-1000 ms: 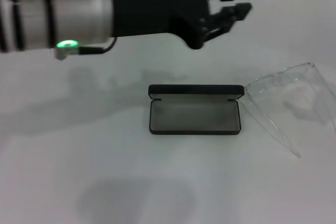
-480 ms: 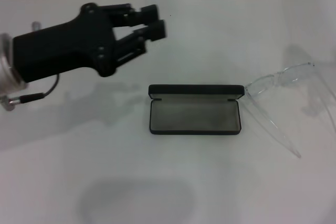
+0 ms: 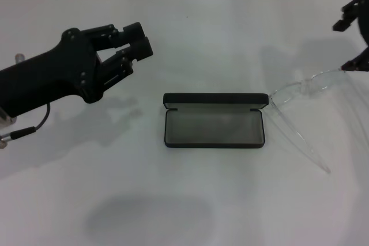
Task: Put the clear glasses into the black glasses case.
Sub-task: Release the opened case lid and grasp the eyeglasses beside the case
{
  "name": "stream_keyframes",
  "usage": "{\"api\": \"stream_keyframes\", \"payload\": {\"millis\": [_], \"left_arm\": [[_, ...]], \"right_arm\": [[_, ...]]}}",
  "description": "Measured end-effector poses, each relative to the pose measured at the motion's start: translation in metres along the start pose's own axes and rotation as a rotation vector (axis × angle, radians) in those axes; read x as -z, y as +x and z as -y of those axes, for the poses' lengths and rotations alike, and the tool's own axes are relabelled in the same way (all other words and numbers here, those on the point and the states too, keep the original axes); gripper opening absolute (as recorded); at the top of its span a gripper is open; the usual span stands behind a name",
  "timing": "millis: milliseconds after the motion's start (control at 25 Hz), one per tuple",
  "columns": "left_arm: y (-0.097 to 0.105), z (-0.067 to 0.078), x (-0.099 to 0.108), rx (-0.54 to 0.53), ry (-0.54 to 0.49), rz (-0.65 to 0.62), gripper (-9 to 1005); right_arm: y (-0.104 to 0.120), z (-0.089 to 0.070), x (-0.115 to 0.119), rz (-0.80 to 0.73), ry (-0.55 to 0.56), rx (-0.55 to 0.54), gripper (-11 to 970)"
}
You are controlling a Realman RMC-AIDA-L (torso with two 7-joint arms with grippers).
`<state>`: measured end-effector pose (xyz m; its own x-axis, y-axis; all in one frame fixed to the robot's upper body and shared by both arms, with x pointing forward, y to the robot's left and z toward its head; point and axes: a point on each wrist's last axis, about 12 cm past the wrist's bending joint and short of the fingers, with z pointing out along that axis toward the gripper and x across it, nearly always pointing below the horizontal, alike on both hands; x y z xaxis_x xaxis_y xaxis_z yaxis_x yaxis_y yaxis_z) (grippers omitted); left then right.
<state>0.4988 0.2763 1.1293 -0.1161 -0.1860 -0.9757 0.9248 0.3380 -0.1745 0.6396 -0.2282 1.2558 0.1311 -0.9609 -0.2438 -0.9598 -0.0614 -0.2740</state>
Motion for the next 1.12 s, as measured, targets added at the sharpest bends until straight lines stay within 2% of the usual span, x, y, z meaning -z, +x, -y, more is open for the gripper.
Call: {"api": "stream_keyframes", "payload": {"millis": [200,440,800,1120], "left_arm": [[0.002,0.001,0.001,-0.015,-0.005,0.004,249],[0.005,0.000,0.000,-0.017,-0.004,0.009,240],[0.009,0.000,0.000,-0.026,-0.012,0.010,226],[0.015,0.000,0.000,0.001,-0.018,0.013,213]], "right_arm": [[-0.021,-0.005,-0.032,-0.038,0.002,0.123,811],[-0.029,-0.012,-0.066,-0.100,-0.051,0.160,735],[-0.026,-0.015,-0.088,-0.115,-0.055,0.159,713],[-0.027,-0.015,-0.097,-0.124,-0.035,0.166,698]]}}
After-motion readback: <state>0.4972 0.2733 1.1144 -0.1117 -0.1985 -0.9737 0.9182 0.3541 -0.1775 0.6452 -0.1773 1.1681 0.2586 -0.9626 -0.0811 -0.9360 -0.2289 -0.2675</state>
